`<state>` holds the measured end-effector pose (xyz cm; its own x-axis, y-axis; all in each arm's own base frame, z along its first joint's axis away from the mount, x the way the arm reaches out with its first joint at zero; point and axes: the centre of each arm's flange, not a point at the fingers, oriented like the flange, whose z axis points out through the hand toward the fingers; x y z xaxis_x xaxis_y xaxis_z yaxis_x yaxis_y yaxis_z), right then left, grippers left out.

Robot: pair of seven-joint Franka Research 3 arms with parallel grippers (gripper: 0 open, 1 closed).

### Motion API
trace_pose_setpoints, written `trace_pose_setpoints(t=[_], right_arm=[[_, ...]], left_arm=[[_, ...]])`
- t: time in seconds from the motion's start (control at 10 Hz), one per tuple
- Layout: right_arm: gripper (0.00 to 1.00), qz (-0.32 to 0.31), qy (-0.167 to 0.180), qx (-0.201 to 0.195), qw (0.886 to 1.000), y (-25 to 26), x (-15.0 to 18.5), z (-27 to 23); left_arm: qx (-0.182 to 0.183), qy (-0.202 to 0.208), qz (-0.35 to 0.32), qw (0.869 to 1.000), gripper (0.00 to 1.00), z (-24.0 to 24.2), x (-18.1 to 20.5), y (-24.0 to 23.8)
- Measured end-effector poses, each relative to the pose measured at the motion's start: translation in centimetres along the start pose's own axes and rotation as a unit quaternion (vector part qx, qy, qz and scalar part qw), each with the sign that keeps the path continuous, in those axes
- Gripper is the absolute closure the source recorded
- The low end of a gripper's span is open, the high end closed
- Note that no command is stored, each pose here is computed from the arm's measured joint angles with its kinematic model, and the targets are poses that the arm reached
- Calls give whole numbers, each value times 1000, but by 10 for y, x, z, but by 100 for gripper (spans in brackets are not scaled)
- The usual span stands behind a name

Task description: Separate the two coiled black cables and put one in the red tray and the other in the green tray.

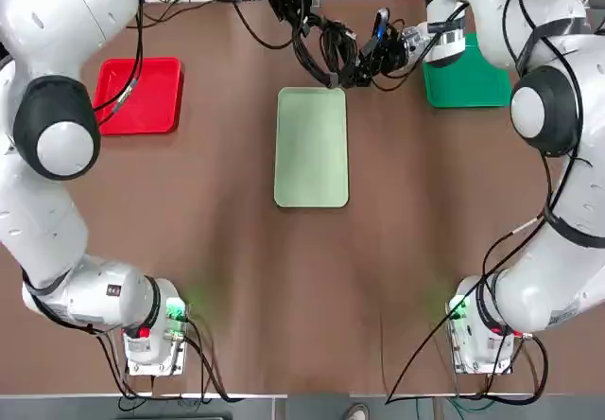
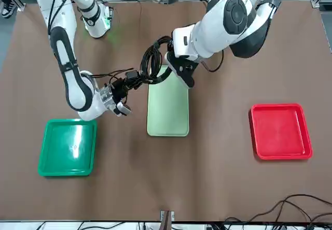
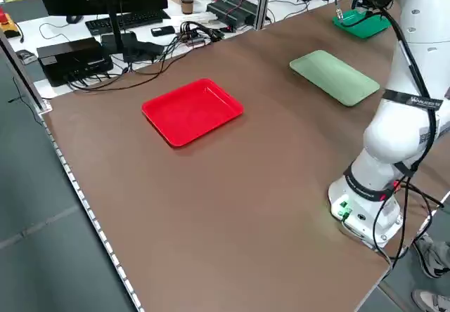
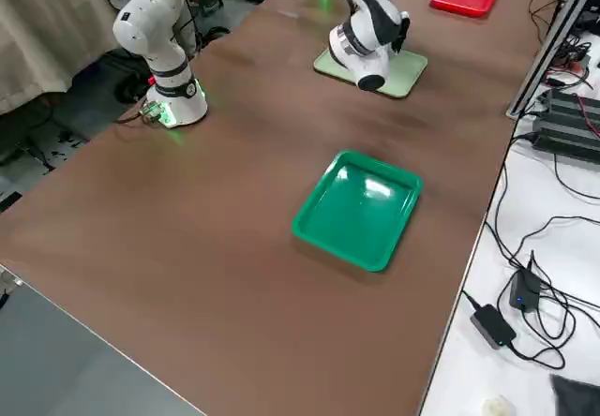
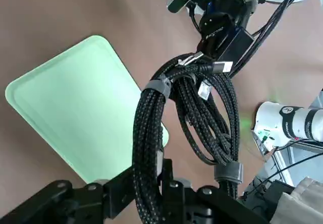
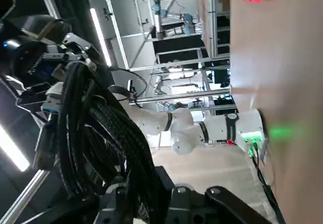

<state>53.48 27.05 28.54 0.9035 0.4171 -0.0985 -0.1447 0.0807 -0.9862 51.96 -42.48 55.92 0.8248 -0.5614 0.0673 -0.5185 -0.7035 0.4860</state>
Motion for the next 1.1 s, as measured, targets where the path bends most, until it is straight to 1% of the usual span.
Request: trace_pose_setpoints(t=[0.1, 0.3, 0.5, 0.6, 0.7, 0.9, 1.0, 1.1], right_arm=[[83, 12, -4, -16, 1000, -2, -2, -8], [83, 43, -7, -64, 997, -10, -11, -43], [85, 75, -6, -131, 989, -25, -23, -102], [85, 90, -6, -173, 981, -37, -28, -135], [85, 101, 0, -216, 971, -52, -34, -170], [85, 102, 23, -301, 948, -85, -48, -245], [85, 103, 36, -346, 932, -99, -57, -282], [85, 97, 46, -395, 912, -100, -63, -318]], left_arm=[[0, 0, 0, 1000, 78, 0, 0, 0], [0, 1, 1, 1000, 78, -2, 0, -2], [1, 0, -1, 1000, 78, -3, 0, -6], [5, -2, -3, 1000, 78, -4, 0, -10], [13, -5, -7, 1000, 78, -5, 0, -18], [35, -33, -18, 999, 79, -9, -5, -57], [46, -45, -16, 998, 79, -14, -9, -82], [58, -52, -5, 997, 79, -21, -16, -110]])
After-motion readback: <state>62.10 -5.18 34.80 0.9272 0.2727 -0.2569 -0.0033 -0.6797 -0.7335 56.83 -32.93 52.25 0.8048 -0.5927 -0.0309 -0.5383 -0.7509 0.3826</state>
